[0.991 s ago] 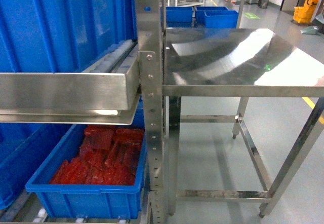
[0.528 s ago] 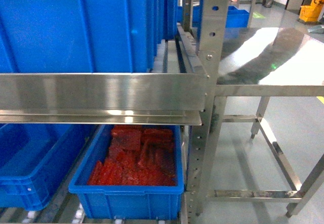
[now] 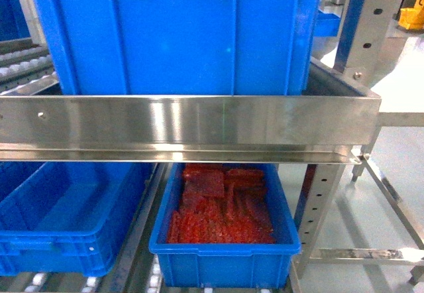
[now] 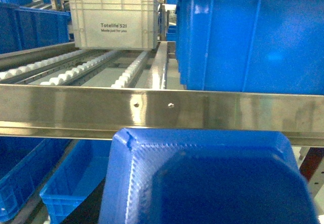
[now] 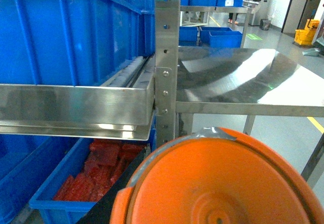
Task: Sort blue parts and orange caps into right shelf containers
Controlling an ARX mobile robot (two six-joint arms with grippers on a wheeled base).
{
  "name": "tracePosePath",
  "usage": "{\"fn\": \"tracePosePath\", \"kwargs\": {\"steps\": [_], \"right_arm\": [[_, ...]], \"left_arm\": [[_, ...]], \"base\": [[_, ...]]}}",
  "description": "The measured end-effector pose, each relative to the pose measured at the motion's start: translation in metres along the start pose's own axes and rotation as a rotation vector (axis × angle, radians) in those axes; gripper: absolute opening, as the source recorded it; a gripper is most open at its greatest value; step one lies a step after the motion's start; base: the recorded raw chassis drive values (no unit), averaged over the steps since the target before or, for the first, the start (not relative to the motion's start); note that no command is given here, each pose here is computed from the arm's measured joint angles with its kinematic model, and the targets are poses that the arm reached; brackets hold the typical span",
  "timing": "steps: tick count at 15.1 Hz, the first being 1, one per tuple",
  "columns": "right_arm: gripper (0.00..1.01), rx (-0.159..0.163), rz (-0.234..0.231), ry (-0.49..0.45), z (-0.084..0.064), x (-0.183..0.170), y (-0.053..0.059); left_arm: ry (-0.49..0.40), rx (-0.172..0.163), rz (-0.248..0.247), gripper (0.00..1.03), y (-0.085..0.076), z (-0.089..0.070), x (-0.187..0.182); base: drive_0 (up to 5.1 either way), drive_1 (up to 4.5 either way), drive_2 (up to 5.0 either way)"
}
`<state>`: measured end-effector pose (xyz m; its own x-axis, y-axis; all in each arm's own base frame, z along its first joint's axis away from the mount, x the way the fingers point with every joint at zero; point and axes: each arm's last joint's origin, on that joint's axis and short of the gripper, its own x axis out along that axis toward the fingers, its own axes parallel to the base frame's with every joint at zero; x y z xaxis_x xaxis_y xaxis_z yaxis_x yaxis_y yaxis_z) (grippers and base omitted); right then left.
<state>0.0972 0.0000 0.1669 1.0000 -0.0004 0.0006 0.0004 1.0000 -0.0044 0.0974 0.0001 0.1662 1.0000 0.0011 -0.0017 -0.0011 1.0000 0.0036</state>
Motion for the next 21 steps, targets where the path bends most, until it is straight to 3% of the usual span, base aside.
{"fn": "tracePosePath", "kwargs": {"steps": [21], "right_arm": [[0.42,0.000,0.000,-0.001,0.0001,0.0000,0.0000]], "left_arm": [[0.001,0.000,0.000,0.42,0.0000,-0.0001,0.0000]], "base": [[-4.9,2.38,2.4]]}}
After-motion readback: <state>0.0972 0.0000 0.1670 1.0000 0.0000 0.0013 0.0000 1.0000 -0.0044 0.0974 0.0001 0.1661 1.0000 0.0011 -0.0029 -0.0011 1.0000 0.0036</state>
